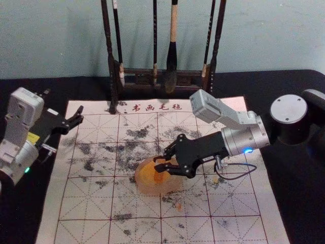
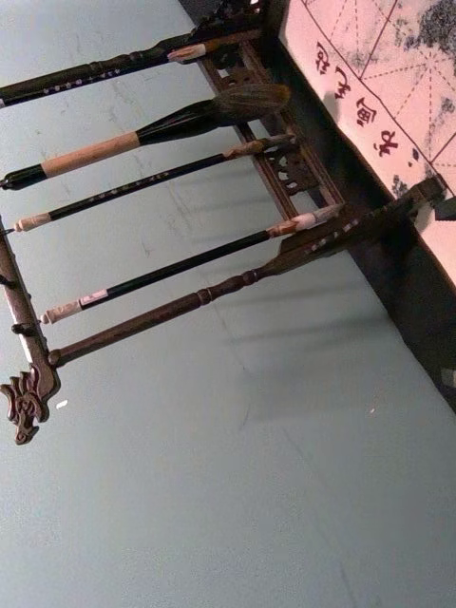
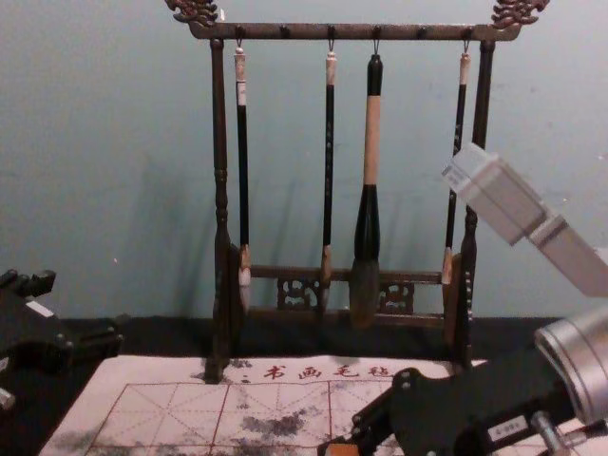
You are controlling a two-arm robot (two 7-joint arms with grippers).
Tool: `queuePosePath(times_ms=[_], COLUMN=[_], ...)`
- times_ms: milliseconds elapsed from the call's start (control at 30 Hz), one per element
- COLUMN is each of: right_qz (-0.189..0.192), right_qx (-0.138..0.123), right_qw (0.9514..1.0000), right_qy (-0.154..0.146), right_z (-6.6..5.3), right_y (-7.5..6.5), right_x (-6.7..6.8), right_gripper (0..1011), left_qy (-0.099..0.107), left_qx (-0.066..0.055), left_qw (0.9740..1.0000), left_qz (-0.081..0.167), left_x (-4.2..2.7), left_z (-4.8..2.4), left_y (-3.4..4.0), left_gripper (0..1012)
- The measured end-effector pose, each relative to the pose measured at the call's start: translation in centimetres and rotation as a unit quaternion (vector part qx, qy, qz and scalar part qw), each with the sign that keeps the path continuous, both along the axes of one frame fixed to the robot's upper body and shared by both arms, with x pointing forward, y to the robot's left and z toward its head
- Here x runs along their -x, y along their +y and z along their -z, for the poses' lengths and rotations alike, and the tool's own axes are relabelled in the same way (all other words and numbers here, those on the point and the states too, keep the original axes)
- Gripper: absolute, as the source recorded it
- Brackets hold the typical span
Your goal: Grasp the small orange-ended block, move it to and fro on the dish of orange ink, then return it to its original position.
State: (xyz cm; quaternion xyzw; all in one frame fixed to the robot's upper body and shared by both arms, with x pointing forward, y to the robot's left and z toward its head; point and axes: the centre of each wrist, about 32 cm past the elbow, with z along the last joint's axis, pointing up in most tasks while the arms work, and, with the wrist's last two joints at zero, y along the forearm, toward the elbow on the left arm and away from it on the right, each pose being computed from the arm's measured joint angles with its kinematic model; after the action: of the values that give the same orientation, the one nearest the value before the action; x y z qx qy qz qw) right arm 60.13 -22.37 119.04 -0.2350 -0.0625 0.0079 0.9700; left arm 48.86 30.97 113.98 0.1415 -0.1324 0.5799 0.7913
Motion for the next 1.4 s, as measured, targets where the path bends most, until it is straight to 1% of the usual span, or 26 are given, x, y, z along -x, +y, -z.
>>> queuePosePath(times_ms=[300, 600, 767, 933, 1133, 1400], right_qz=[-0.007, -0.009, -0.007, -0.003, 0.01, 0.018], right_qx=[-0.005, -0.011, -0.012, -0.012, -0.01, -0.007], right_qw=[1.0, 0.9999, 0.9999, 0.9999, 0.9999, 0.9997], right_qy=[-0.001, -0.002, -0.003, -0.006, -0.01, -0.015], right_z=[0.1, 0.3, 0.3, 0.3, 0.2, 0.0], right_y=[0.9, 1.9, 2.1, 2.1, 1.5, 1.0], right_x=[-0.6, -1.5, -1.9, -2.3, -2.7, -2.7], right_gripper=[134, 134, 134, 134, 134, 134], left_qy=[0.0, 0.0, 0.0, 0.0, 0.0, 0.0], left_qx=[0.0, 0.0, 0.0, 0.0, 0.0, 0.0], left_qw=[1.0, 1.0, 1.0, 1.0, 1.0, 1.0], left_qz=[0.0, 0.0, 0.0, 0.0, 0.0, 0.0], left_x=[0.0, 0.0, 0.0, 0.0, 0.0, 0.0], left_z=[0.0, 0.0, 0.0, 0.0, 0.0, 0.0], left_y=[0.0, 0.0, 0.0, 0.0, 0.0, 0.0], left_gripper=[1001, 1001, 1001, 1001, 1001, 1001])
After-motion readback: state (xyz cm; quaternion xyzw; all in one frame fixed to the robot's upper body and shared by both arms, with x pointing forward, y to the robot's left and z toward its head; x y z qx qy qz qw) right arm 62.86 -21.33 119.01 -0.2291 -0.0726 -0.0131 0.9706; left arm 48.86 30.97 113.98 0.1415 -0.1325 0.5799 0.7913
